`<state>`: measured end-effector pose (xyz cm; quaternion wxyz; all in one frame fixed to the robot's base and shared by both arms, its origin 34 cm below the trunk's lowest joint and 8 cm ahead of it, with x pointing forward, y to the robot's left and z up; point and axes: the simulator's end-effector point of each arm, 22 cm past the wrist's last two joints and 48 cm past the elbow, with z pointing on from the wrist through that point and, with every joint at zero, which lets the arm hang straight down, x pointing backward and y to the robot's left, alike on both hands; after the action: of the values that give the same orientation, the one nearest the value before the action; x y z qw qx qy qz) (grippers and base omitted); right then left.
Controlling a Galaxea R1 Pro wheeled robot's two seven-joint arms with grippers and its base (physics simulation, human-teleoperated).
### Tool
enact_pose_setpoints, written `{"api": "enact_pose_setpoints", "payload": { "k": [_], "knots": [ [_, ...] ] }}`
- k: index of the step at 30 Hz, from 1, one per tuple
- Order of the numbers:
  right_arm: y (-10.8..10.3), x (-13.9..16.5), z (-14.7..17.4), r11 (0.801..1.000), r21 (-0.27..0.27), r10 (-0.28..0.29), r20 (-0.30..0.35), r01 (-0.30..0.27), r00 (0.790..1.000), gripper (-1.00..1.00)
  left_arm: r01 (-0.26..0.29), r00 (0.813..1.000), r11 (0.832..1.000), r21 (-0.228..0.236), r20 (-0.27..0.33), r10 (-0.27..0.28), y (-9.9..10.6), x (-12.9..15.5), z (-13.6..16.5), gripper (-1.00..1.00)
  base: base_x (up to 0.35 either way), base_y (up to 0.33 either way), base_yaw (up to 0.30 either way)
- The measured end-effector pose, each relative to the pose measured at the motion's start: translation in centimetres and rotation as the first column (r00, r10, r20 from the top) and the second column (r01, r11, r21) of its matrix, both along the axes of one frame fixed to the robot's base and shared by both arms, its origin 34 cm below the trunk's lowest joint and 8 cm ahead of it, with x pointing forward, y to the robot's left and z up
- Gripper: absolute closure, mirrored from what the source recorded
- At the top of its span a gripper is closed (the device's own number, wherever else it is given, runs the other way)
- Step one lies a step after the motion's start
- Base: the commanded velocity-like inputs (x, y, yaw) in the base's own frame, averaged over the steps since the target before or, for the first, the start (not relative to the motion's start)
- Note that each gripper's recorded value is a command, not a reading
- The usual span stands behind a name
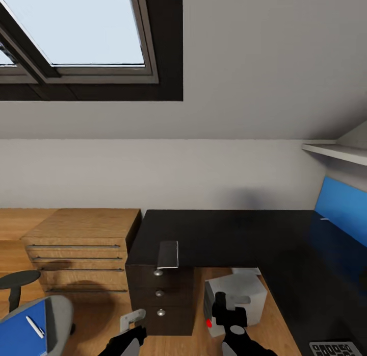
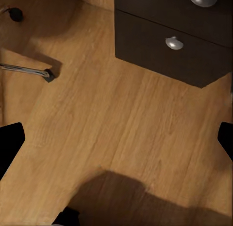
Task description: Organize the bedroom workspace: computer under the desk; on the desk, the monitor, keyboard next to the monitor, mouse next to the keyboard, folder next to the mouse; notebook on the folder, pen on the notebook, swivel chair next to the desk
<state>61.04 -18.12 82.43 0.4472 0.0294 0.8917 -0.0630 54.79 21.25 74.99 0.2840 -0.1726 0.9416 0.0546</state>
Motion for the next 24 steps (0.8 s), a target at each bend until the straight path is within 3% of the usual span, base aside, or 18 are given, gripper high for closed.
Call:
{"api": "enact_pose_setpoints", "payload": {
  "k": [7,11,19,20,21,22,24],
  "knots": [
    [-1.0,1.9,2.9,1.000,-0.014,-0.025,0.032,0.025,0.999,1.00,-0.013,1.000,0.999,0.051,0.000,0.013,2.2,0.1,1.2,-1.00,0.000,0.000,0.000],
    [-1.7,2.3,4.1,0.999,-0.026,-0.037,0.039,0.038,0.999,1.00,0.001,1.000,0.999,0.046,-0.001,-0.001,1.8,0.3,2.0,-1.00,0.000,0.000,0.000],
    [-1.6,2.4,6.1,0.998,-0.019,-0.060,0.065,0.062,0.996,1.00,-0.015,0.998,0.999,0.034,0.055,0.013,1.7,1.1,3.5,-1.00,0.000,0.000,0.000],
    [-1.5,2.4,6.4,0.998,-0.016,-0.060,0.068,0.061,0.996,1.00,-0.017,0.998,0.999,0.033,0.061,0.015,1.7,1.2,3.7,-1.00,0.000,0.000,0.000],
    [1.4,3.7,10.1,0.998,0.055,-0.031,0.143,0.023,0.989,1.00,-0.031,0.996,0.999,0.031,0.089,0.028,1.9,1.6,4.1,-1.00,0.000,0.000,0.000],
    [2.4,4.1,11.7,0.997,0.075,-0.019,0.175,0.005,0.984,1.00,-0.032,0.995,0.999,0.030,0.092,0.029,1.8,1.5,4.2,-1.00,0.000,0.000,-0.005],
    [2.3,4.0,11.7,0.997,0.077,-0.021,0.172,0.008,0.985,1.00,-0.032,0.995,0.999,0.029,0.091,0.030,1.8,1.4,4.3,-1.00,0.000,0.000,-0.111]
  ]
}}
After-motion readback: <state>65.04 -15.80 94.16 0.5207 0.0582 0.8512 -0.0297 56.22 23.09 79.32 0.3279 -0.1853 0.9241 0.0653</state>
